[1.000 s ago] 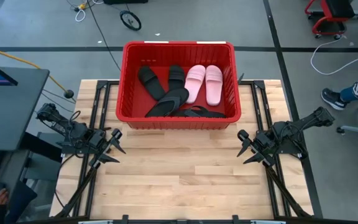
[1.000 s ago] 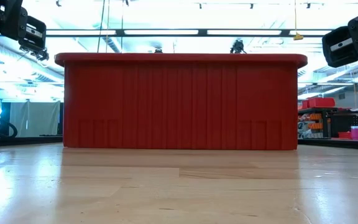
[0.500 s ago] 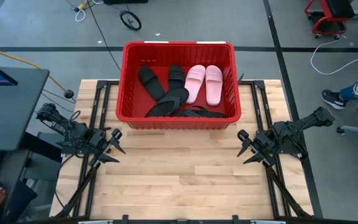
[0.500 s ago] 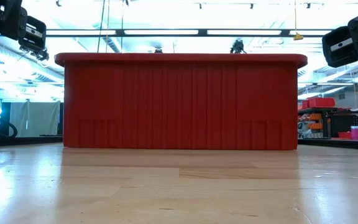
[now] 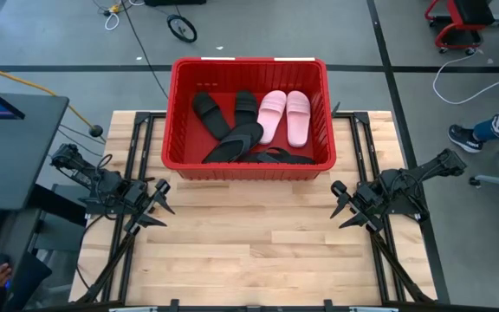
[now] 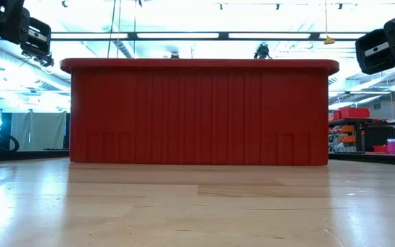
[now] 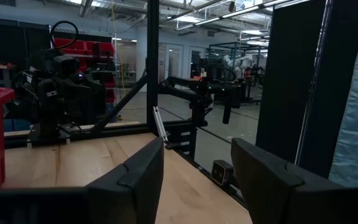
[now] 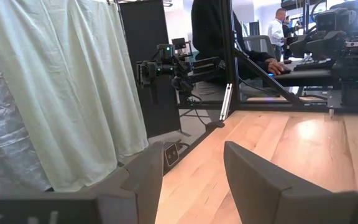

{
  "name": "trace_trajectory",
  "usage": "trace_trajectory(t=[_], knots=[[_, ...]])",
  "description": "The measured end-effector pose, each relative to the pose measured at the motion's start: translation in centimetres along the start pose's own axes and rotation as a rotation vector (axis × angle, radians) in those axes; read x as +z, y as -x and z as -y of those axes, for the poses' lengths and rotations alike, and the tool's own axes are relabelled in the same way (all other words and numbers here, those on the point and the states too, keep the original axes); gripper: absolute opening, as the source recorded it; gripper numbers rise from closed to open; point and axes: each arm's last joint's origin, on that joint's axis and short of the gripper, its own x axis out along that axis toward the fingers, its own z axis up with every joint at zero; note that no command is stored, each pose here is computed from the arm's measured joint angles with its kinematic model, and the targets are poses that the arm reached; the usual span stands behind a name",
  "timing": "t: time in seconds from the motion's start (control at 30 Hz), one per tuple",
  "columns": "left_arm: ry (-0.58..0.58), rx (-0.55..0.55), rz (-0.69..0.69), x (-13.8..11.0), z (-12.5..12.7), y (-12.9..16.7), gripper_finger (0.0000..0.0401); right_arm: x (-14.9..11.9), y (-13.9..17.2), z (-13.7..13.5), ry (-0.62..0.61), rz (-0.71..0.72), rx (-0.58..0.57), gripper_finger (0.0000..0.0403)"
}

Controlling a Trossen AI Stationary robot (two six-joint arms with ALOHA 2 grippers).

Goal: Pick and place slides into bin
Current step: Return to Home Position

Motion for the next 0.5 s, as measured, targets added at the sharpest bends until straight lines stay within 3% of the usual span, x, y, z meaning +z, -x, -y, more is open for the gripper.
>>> trace_trajectory(t=[0.5], knots=[[0.0,-0.001,0.0,-0.01,0.0,0.0,0.0194,0.0,0.0,0.0,0.0,0.0,0.0,0.0175]])
